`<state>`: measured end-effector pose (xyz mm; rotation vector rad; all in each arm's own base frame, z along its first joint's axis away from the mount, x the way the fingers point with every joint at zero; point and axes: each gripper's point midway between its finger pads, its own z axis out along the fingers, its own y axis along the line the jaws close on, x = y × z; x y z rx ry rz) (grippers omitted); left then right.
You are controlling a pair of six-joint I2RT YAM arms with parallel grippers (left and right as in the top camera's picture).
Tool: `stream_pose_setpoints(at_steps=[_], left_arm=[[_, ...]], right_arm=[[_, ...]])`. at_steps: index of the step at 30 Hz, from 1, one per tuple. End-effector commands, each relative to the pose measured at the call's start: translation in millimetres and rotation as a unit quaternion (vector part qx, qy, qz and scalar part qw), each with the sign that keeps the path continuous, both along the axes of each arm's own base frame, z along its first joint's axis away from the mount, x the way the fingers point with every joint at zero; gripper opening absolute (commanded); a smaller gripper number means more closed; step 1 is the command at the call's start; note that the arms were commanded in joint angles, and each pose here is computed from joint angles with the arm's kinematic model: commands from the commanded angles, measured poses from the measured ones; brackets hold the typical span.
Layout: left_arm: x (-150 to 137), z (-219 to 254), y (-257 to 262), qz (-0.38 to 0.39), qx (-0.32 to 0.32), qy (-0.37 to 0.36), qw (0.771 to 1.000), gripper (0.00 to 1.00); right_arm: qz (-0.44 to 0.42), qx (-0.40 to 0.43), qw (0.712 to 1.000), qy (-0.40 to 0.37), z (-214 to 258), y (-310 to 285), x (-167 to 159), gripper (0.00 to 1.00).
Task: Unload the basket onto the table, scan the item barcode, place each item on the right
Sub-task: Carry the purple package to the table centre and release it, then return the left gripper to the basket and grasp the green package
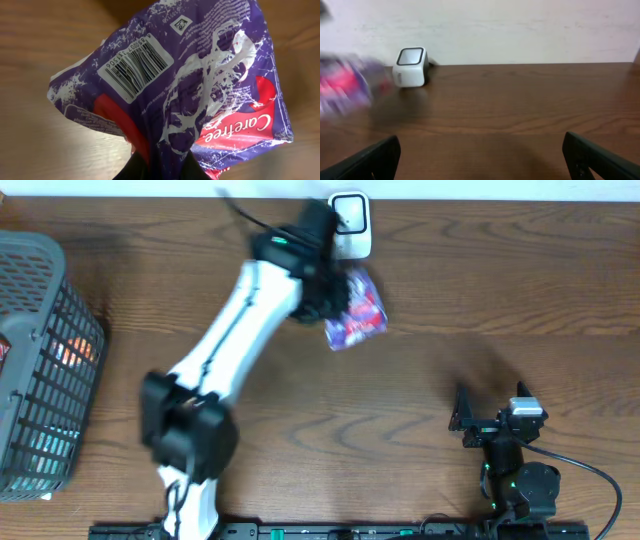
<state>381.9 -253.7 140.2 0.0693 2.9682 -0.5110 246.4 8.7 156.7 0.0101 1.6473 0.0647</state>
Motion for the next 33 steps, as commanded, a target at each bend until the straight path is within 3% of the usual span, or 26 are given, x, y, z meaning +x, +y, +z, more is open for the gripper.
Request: stream_pose_setpoints(at_steps=[1,2,3,5,6,13,17,21,24,29,32,33], left_arm=[[-11.3,-35.8,-17.1,-0.035,0.033,0.025,0.998,0.09],[-15.2,-43.2,-19.7,-0.040,0.039,0.035,0.998,0.30],[-19.0,-50.0,-21.5,-0.048,0.045,0.043,0.997,0.60],[-21.9,-52.8,-21.6,-0.072,0.050,0.042,0.995,0.95],[-21.9,-49.6,-20.6,-0.087,0.050,0.037,0.994,1.00],[8.8,35.3,20.1,-0.050,0.024,-0.028,0.998,0.98],[33.1,118.7,73.2,0.018,-0.008,-0.118,0.993,0.98],[38.7,193.2,150.0,0.104,-0.022,-0.211,0.972,0.98],[25.2,235.2,227.0,0.192,-0.008,-0.264,0.945,0.98],[-27.3,277.1,356.6,0.355,0.037,-0.309,0.881,0.98],[-69.2,274.7,421.5,0.478,0.053,-0.283,0.830,0.98],[-88.0,267.3,443.4,0.534,0.059,-0.258,0.803,0.98]], right_arm=[[0.001,0.005,1.000,0.001,-0.6,0.9,-0.2,0.99],[0.001,0.005,1.000,0.001,-0.6,0.9,-0.2,0.99],[0.001,0.005,1.000,0.001,-0.6,0.9,-0.2,0.99],[0.001,0.005,1.000,0.001,-0.6,0.9,-0.2,0.99],[0.001,0.005,1.000,0.001,-0.6,0.9,-0.2,0.99],[0.001,0.005,1.000,0.001,-0.6,0.9,-0.2,0.99],[0.001,0.005,1.000,0.001,-0.6,0.9,-0.2,0.99],[0.001,0.005,1.000,0.001,-0.6,0.9,-0.2,0.99],[0.001,0.005,1.000,0.001,-0.6,0.9,-0.2,0.99],[0.001,0.005,1.000,0.001,-0.7,0.9,-0.3,0.99],[0.001,0.005,1.000,0.001,-0.6,0.9,-0.2,0.99],[0.001,0.005,1.000,0.001,-0.6,0.9,-0.2,0.99]])
